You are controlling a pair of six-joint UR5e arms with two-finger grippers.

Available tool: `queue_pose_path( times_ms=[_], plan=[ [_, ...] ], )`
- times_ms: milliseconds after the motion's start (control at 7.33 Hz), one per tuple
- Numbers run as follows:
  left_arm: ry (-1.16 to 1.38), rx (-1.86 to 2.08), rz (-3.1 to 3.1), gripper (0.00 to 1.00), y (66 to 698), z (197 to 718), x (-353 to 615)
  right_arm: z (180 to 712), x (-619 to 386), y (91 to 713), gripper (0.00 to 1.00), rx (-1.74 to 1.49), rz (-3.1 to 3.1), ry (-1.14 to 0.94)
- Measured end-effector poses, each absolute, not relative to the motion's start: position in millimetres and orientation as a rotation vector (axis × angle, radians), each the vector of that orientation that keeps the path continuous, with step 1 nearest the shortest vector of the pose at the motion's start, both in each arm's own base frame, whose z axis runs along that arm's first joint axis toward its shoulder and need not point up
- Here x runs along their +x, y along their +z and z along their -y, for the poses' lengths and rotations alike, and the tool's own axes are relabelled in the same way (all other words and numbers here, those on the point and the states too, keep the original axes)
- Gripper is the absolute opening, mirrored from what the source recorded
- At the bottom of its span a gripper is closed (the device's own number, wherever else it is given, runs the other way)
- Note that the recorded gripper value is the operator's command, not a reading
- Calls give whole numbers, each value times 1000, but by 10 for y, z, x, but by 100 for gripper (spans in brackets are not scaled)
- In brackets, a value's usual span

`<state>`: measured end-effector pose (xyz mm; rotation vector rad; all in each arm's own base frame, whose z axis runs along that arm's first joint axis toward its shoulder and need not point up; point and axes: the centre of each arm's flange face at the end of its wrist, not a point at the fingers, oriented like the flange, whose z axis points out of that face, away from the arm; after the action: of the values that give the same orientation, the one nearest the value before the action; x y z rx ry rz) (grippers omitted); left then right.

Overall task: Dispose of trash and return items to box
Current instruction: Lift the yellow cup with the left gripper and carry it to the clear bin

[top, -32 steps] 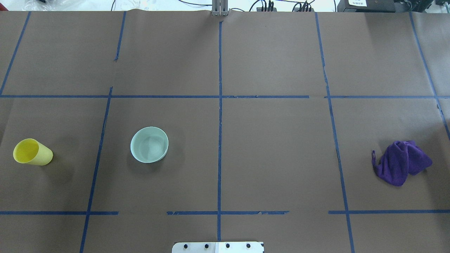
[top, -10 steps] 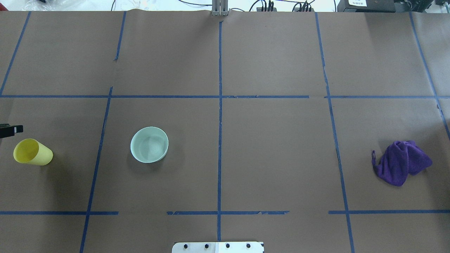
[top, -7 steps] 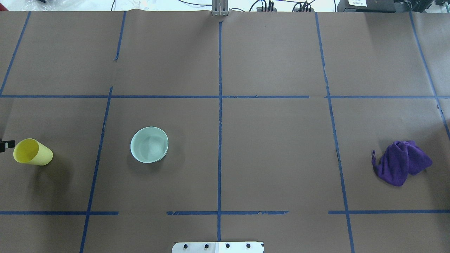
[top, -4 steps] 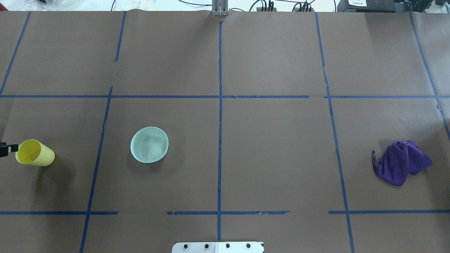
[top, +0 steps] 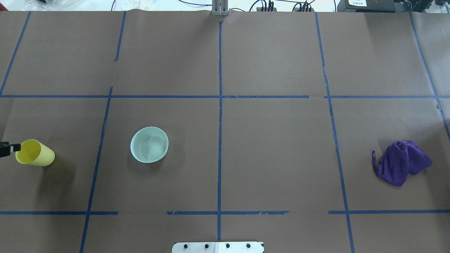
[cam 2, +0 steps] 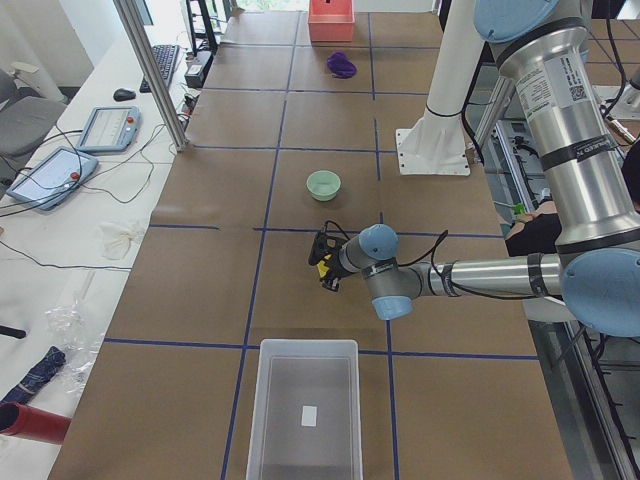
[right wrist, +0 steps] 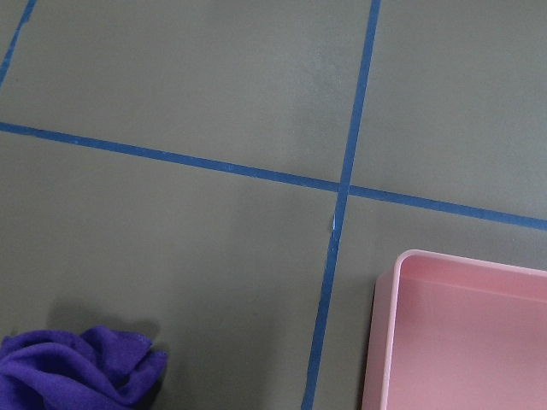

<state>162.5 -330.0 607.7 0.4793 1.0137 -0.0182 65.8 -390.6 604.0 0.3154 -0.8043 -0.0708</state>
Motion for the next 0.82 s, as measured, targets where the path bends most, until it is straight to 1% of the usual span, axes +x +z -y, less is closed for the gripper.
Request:
queue_pose_path(
  times_ms=[136, 273, 409, 545, 818],
  plan=[
    [-11, 473, -1013, 45, 6089, 3289, 1669, 3903, 658, 6046, 100, 314, 804, -70],
    [0, 466, -1013, 42, 6103, 3270, 1722, 3901, 658, 6053, 100, 313, 804, -70],
    [9, 462, -1011, 19, 6114, 3251, 1769, 3900, 658, 6057, 100, 312, 804, -70],
    [17, 461, -1008, 0, 6118, 3236, 1810, 3897, 658, 6061, 100, 311, 804, -70],
    [22, 469, -1006, 0, 6105, 3232, 1830, 3894, 658, 6065, 100, 310, 804, -70]
  ],
)
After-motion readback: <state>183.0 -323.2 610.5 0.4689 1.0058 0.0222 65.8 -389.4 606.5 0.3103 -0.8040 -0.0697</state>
